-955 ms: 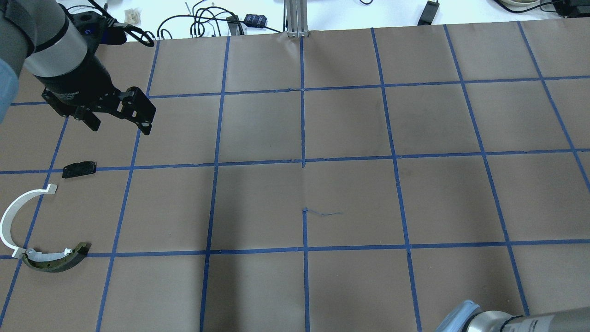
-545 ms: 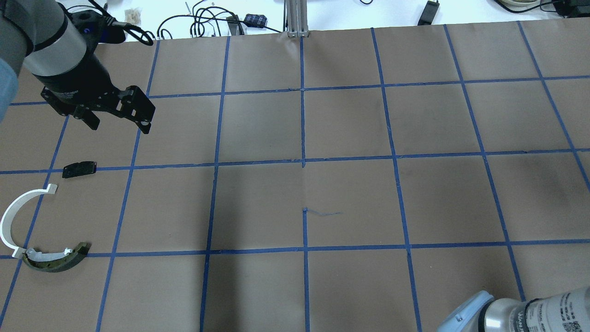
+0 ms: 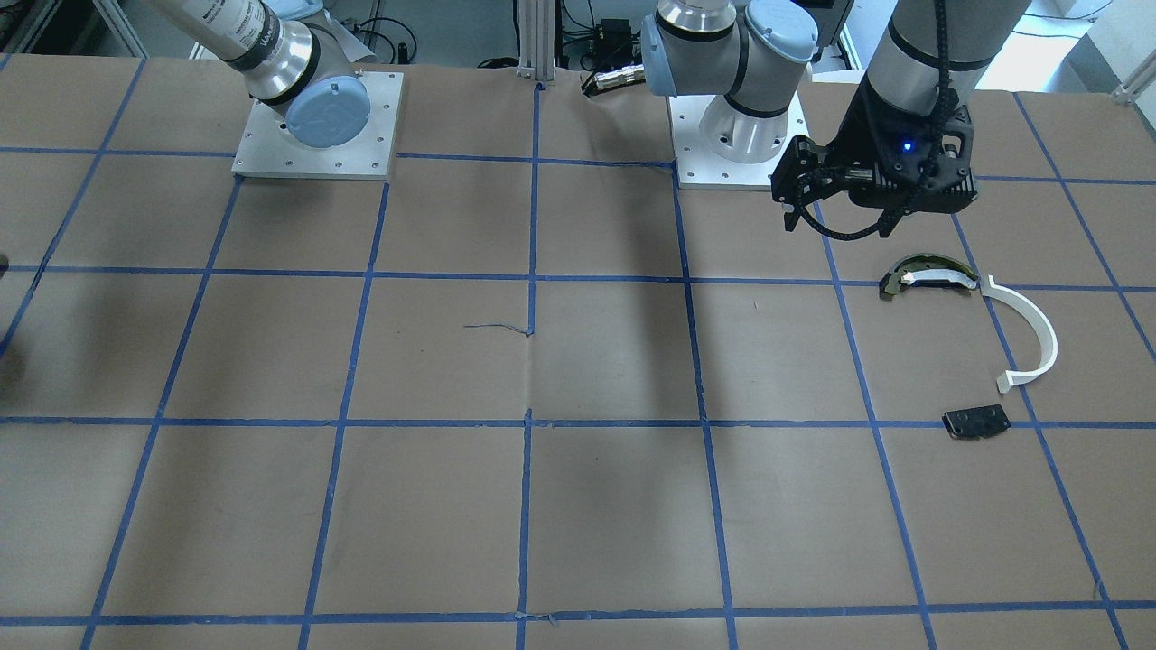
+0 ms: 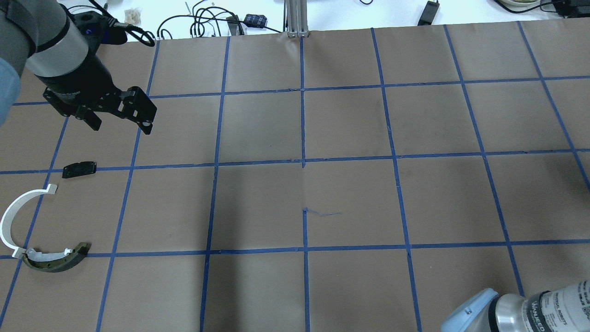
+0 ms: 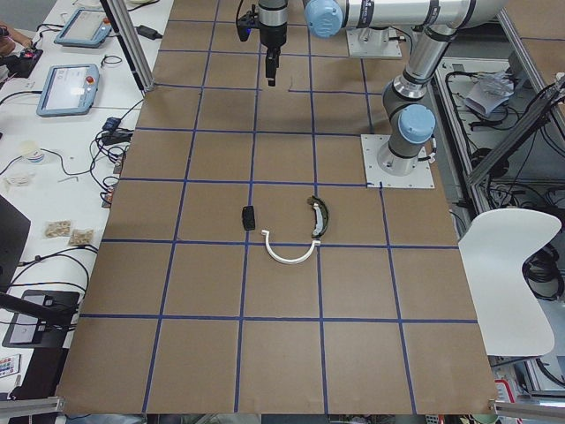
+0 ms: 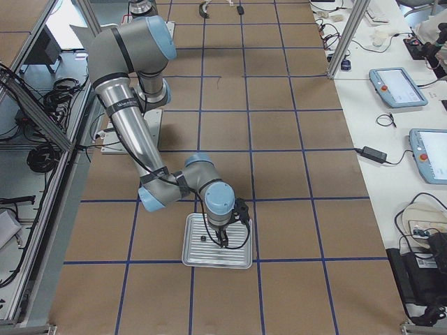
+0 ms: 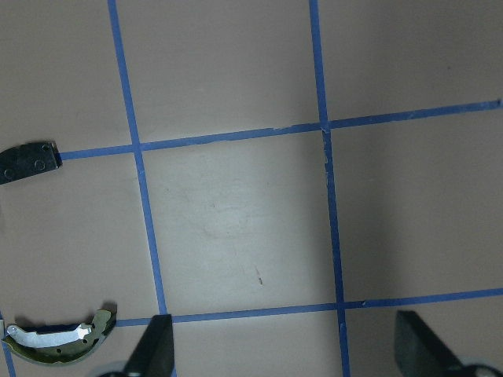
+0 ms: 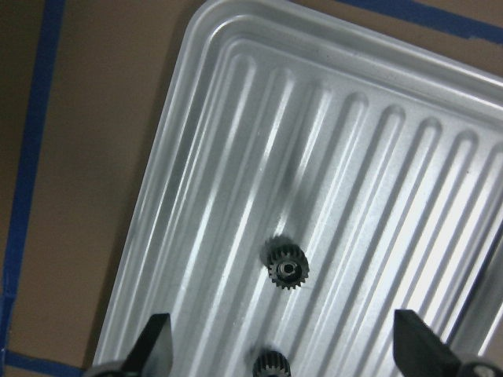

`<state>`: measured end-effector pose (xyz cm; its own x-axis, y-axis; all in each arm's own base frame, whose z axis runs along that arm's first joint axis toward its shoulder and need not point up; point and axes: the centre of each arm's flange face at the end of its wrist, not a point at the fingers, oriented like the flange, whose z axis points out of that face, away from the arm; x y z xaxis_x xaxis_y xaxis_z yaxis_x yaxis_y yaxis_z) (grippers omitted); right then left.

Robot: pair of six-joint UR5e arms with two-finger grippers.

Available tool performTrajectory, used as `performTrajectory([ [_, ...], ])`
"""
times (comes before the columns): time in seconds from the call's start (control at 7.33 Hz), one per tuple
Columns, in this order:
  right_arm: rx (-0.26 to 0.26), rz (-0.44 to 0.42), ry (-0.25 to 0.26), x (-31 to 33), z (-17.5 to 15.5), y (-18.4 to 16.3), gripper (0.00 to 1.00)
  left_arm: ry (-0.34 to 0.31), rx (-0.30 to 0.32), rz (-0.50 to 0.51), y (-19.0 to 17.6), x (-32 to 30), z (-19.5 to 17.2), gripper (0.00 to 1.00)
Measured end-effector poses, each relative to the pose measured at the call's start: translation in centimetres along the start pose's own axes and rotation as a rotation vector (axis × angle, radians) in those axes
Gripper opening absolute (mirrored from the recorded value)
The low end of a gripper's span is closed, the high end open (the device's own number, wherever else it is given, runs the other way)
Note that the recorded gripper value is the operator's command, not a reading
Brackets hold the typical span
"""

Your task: Place bearing gear from tray to pile

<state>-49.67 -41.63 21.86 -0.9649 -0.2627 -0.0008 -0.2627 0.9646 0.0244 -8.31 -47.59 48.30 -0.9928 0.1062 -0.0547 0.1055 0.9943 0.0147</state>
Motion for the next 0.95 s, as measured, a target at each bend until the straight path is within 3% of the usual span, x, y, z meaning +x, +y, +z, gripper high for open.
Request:
performTrajectory([
  [0.14,-0.001,0.03,-0.007,0.2,1.3,-0.1,0.93,0.001,-0.002,0.001,0.0,0.1,0.1,1.0],
  [0.55,-0.003,0.103,0.008,0.7,3.4,-0.3,0.69,0.001,-0.003,0.004,-0.1,0.1,0.2,1.0],
  [0.82,-0.015,0.131,0.007,0.5,3.8,-0.5,0.34,0.002,-0.004,0.006,-0.1,0.1,0.4,1.0],
  [0.95,-0.016,0.135,0.007,0.5,3.9,-0.6,0.11,0.002,-0.001,0.005,-0.1,0.1,0.4,1.0],
])
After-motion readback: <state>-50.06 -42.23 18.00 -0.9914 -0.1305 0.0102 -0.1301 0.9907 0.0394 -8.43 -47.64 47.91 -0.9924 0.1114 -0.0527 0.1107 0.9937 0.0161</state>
